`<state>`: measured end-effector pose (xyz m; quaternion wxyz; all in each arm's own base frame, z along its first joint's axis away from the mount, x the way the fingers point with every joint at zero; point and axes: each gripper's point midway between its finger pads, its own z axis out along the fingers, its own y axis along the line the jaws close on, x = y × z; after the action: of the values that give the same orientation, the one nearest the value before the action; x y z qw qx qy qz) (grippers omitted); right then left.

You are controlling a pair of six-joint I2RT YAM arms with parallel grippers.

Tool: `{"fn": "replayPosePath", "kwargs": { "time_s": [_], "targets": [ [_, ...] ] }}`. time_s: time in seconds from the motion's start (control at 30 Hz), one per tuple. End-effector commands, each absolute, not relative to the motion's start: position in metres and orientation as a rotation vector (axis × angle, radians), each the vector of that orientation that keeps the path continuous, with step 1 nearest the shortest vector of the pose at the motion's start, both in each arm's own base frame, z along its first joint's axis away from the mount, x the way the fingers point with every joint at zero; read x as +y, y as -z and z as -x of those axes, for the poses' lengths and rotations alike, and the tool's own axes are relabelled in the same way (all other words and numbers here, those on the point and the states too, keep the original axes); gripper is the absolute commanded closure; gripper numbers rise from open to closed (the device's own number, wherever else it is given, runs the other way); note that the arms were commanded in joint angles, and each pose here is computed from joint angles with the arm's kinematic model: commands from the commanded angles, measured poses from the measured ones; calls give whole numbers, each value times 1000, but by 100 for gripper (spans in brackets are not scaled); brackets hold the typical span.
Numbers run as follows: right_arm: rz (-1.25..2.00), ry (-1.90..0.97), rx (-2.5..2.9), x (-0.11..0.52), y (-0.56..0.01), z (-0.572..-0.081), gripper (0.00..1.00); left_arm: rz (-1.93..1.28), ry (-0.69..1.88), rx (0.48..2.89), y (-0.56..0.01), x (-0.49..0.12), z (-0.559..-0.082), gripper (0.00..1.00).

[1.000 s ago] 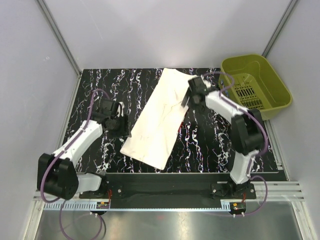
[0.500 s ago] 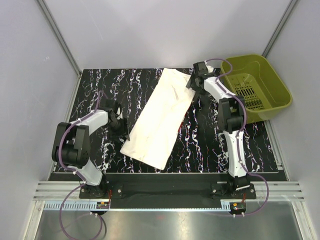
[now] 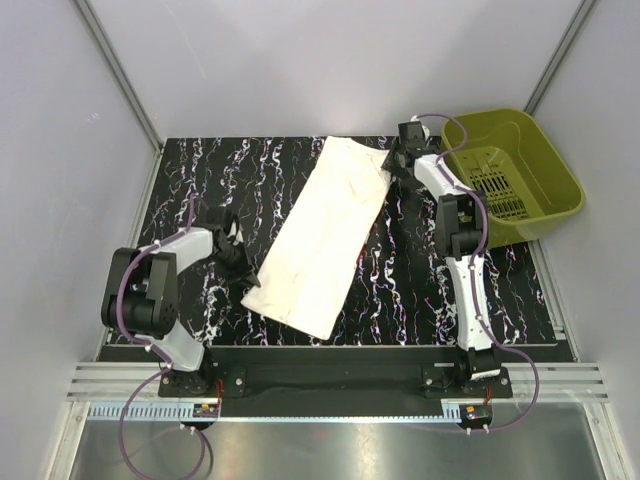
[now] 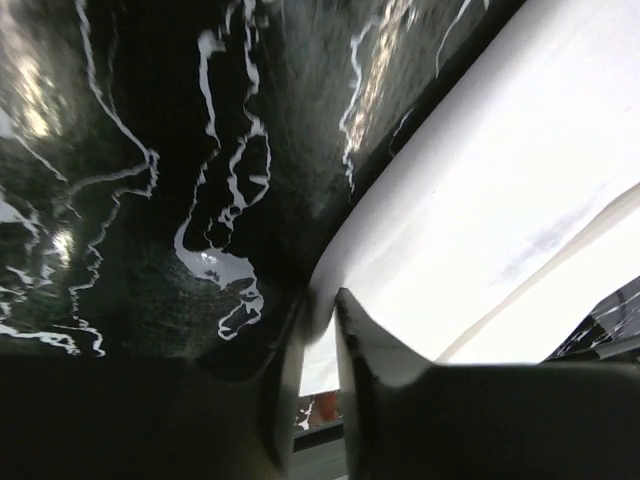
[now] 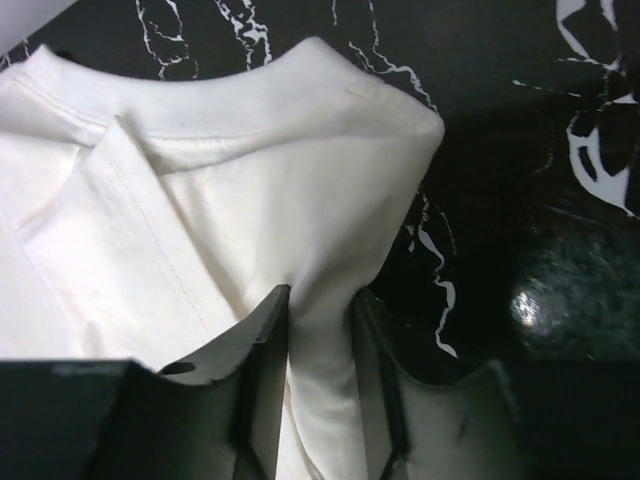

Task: Fold and stack the t-shirts
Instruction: Fold the tshirt

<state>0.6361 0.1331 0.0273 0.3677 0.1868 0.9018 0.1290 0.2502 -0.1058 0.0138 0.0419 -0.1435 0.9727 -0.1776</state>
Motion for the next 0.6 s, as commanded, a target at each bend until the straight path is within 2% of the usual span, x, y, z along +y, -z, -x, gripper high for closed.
{"fn": "replayPosePath", "kwargs": {
  "time_s": [0.0, 0.17, 0.27, 0.37, 0.47, 0.5, 0.53, 0.57],
  "targets": [
    [-448, -420, 2296, 151, -26, -646, 63, 533, 531, 3010, 3, -105, -225, 82],
    [-450, -503, 2253, 164, -30, -661, 83, 627, 560, 2991, 7, -107, -200, 99],
    [-449, -558, 2234, 172, -34, -669, 87, 642, 610, 2975, 6, -115, -190, 100],
    [-446, -600, 2212, 178, -41, -675, 87, 628, 647, 2972, 3, -132, -182, 100],
    [-435, -626, 2205, 182, -54, -674, 77, 599, 678, 2954, -6, -151, -177, 100],
    [-431, -611, 2237, 180, -54, -669, 70, 618, 686, 2931, -11, -154, -177, 98],
    [-425, -602, 2222, 178, -72, -668, 66, 614, 693, 2921, -14, -156, -176, 94],
    [-421, -594, 2244, 177, -75, -663, 62, 604, 695, 2908, -18, -158, -177, 80]
  ]
}}
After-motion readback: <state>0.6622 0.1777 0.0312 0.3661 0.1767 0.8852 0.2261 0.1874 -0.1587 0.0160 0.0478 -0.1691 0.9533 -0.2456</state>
